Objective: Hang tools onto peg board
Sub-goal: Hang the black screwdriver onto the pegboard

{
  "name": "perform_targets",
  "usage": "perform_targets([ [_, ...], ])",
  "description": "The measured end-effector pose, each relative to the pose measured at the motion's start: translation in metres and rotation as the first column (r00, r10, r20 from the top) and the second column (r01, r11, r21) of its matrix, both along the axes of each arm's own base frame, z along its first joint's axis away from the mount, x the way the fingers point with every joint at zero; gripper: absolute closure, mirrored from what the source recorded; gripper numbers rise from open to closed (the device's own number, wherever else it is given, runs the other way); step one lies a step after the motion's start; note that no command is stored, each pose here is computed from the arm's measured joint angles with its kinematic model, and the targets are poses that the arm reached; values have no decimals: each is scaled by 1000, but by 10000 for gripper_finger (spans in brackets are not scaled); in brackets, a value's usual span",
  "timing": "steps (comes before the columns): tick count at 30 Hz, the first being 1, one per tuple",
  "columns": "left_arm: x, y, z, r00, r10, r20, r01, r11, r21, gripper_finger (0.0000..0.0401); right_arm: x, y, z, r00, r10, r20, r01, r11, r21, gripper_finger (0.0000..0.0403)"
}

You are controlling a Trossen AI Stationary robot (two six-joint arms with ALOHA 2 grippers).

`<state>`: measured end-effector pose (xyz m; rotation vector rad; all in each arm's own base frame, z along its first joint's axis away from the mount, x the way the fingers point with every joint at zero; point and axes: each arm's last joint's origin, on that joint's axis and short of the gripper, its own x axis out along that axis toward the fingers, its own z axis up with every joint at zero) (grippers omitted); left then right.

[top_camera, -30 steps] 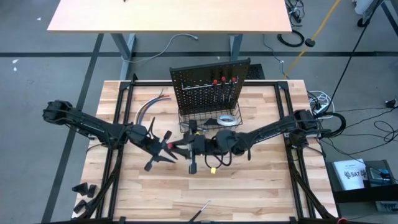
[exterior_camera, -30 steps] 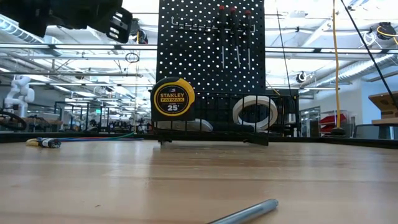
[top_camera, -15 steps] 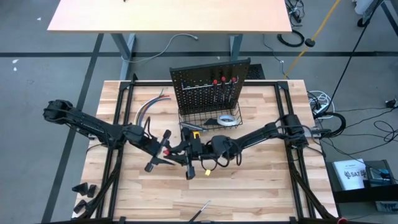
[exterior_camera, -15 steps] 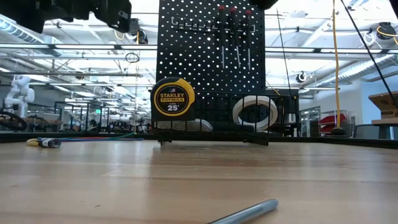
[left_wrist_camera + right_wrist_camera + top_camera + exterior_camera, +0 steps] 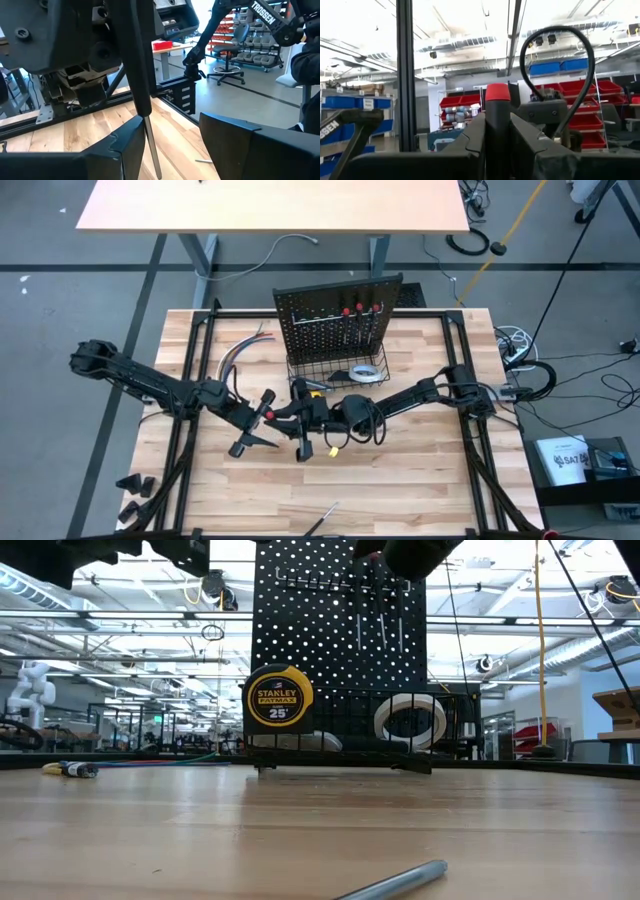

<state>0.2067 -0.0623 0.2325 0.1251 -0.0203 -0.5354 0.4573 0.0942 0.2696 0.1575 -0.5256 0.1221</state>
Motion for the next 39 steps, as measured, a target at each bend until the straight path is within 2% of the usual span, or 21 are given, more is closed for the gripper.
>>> perform_targets([
  [3, 0, 0, 0, 1000, 0, 2, 0, 1000, -1, 219, 0, -2, 0, 1000, 0, 5, 0, 1000, 9, 355],
  [7, 0, 0, 0, 1000, 1, 6, -1, 1000, 3, 250, 0, -3, 0, 1000, 2, 5, -3, 1000, 13, 355],
  [16, 0, 1, 0, 1000, 11, 2, -11, 1000, 6, 384, 1, -2, -1, 1000, 16, -6, -16, 1000, -1, 355],
  [21, 0, 1, -1, 1000, 11, -10, -11, 1000, 4, 387, 1, -1, -2, 1000, 14, -18, -14, 1000, -5, 353],
  [25, 0, 1, -2, 1000, 11, -16, -11, 1000, 6, 390, 2, -1, -3, 999, 13, -39, -13, 1000, 2, 333],
  [32, 0, 0, -2, 999, 8, -31, -8, 1000, -7, 392, 1, -3, 6, 988, 9, -152, -9, 1000, -1, 260],
  [39, -12, 4, 6, 998, 44, -39, -44, 999, 2, 393, -10, -6, 24, 935, -22, -353, 0, 998, -63, 179],
])
